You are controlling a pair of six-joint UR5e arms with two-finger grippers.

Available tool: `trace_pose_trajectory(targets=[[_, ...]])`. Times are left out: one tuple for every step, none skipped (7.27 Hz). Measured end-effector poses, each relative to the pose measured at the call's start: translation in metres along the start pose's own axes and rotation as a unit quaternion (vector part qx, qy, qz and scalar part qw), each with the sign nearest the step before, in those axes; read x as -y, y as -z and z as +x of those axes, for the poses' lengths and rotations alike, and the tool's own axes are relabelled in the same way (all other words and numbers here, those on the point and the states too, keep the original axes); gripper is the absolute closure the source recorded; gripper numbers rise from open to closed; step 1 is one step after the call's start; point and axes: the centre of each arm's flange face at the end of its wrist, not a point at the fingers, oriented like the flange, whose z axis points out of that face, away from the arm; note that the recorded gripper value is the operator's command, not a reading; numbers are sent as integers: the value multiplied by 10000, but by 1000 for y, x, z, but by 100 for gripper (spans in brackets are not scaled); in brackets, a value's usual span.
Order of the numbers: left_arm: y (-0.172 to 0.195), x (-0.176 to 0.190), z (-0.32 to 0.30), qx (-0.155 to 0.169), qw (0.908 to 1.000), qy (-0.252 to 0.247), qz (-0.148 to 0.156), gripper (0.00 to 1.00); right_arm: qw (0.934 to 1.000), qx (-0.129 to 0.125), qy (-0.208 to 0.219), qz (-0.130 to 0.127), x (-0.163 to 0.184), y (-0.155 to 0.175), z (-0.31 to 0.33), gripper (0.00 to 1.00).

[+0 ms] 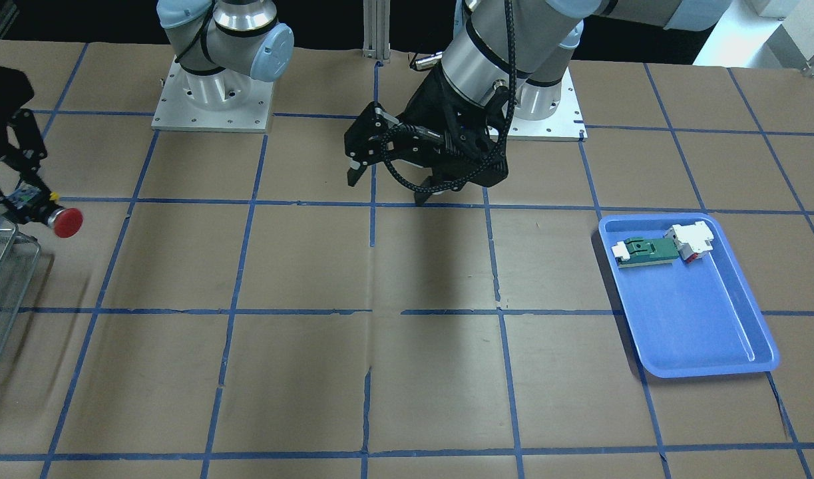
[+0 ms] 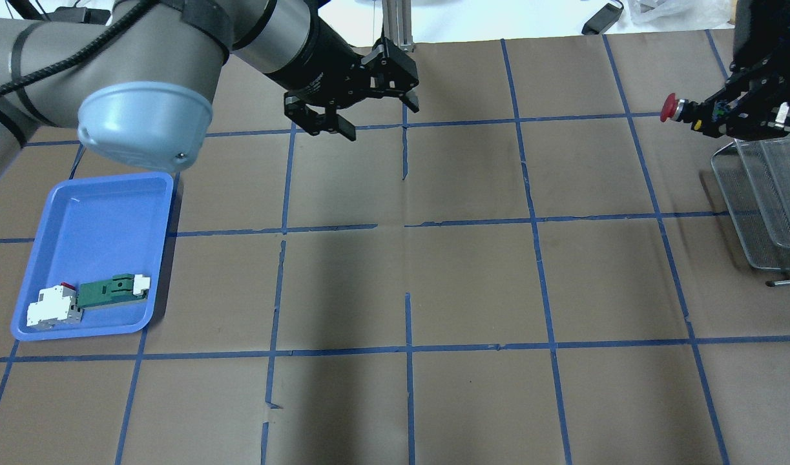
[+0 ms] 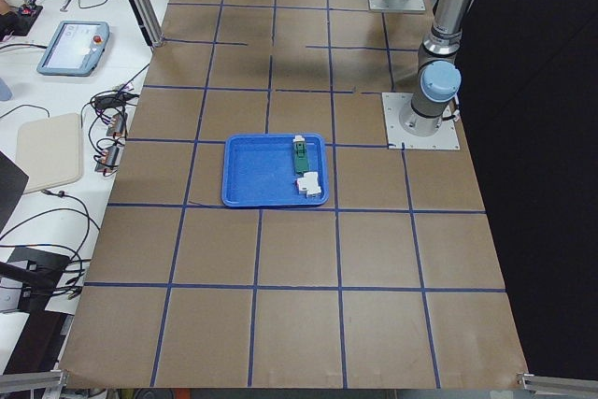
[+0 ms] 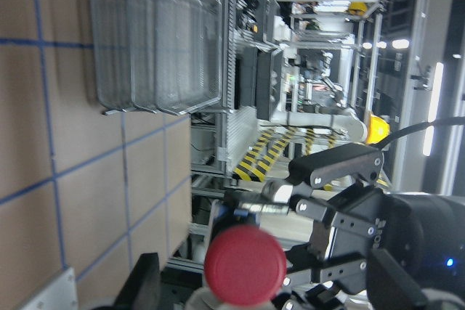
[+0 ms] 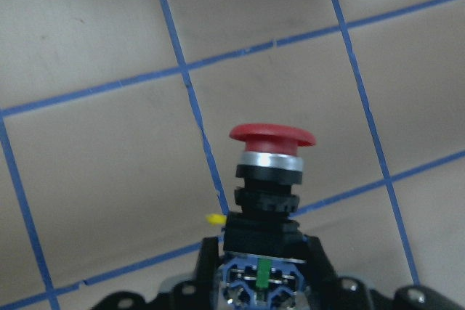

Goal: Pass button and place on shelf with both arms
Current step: 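Carry the button with the right gripper toward the wire basket while the left gripper withdraws, then lower the button into the wire basket and open the right gripper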

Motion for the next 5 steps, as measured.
trace_pose_trajectory(targets=[[16, -2, -17, 802, 9961, -373, -64, 0, 9997, -76, 106, -216, -33, -14, 27, 100], [31, -2, -37, 1379, 9877, -718, -164, 0, 9990, -125, 286, -329, -68, -27, 50, 100], [44, -2, -56, 1685, 9805, -978, -248, 0, 9985, -161, 334, -409, -104, -38, 68, 98], [55, -1, -71, 1807, 9763, -1156, -305, 0, 9983, -155, 321, -458, -142, -49, 82, 96], [60, 0, -79, 1835, 9743, -1263, -332, 0, 9984, -105, 266, -489, -172, -58, 88, 84]])
